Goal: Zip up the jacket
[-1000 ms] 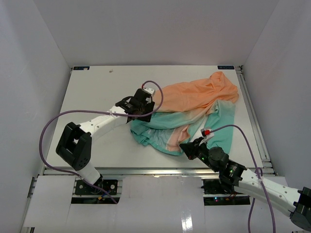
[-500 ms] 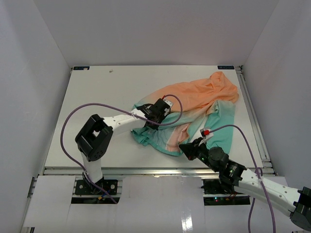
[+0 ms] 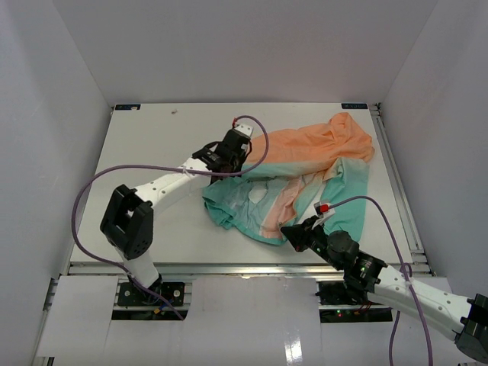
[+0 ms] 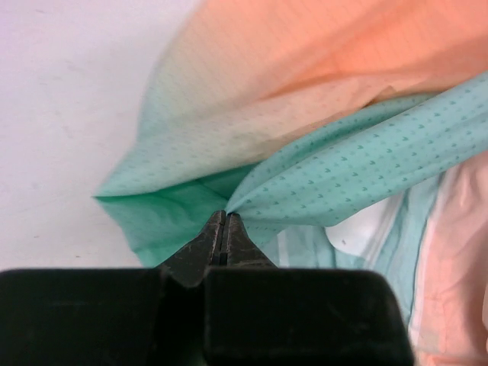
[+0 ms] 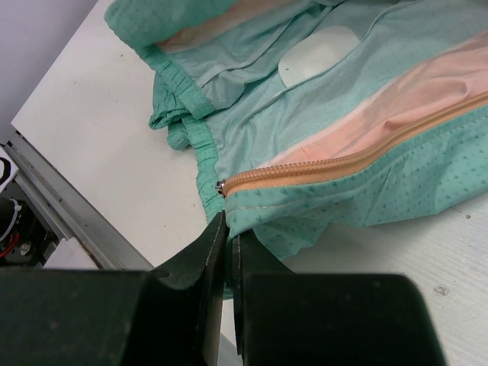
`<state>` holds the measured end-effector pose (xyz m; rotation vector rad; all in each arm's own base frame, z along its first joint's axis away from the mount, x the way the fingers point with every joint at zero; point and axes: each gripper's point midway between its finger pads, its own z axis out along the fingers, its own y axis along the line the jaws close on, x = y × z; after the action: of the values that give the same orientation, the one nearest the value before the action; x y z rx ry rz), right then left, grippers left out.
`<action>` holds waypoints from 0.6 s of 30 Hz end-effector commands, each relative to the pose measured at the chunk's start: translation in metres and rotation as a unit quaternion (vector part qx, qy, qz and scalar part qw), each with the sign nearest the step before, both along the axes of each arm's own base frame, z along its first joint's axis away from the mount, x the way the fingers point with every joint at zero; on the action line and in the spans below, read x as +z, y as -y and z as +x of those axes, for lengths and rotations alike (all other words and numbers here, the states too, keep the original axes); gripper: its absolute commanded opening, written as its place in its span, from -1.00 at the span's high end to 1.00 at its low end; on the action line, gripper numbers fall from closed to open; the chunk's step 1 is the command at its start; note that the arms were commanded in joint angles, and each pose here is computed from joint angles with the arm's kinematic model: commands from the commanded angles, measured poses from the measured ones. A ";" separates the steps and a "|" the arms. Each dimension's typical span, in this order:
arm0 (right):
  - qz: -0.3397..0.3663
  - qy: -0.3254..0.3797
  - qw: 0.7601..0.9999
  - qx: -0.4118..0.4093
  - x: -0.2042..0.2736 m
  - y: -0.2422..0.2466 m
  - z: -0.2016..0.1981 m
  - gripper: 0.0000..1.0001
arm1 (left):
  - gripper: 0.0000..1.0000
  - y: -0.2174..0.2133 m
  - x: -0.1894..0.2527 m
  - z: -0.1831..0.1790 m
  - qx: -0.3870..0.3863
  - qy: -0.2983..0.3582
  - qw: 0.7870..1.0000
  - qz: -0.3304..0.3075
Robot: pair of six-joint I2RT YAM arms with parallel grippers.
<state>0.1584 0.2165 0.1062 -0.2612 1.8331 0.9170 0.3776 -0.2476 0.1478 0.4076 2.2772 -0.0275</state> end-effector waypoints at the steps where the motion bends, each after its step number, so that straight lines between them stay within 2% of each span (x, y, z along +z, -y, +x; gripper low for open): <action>1: 0.004 0.004 1.000 -0.002 -0.008 0.002 0.000 0.84 | 1.00 -0.035 0.062 0.031 0.083 0.069 0.993 -0.057; 7: 0.005 0.003 1.000 -0.003 -0.008 0.002 0.000 0.85 | 1.00 -0.092 0.046 0.055 0.176 0.072 0.982 -0.023; 11: 0.004 0.002 1.000 -0.002 -0.009 0.002 0.000 0.84 | 1.00 -0.097 0.023 0.053 0.176 0.049 0.983 -0.008; 18: 0.007 0.002 1.000 -0.003 -0.008 0.002 -0.001 0.84 | 0.97 -0.090 0.022 0.046 0.158 0.035 0.986 -0.031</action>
<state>0.1584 0.2165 0.1067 -0.2580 1.8322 0.9195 0.4260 -0.1524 0.1564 0.0216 2.2588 0.1351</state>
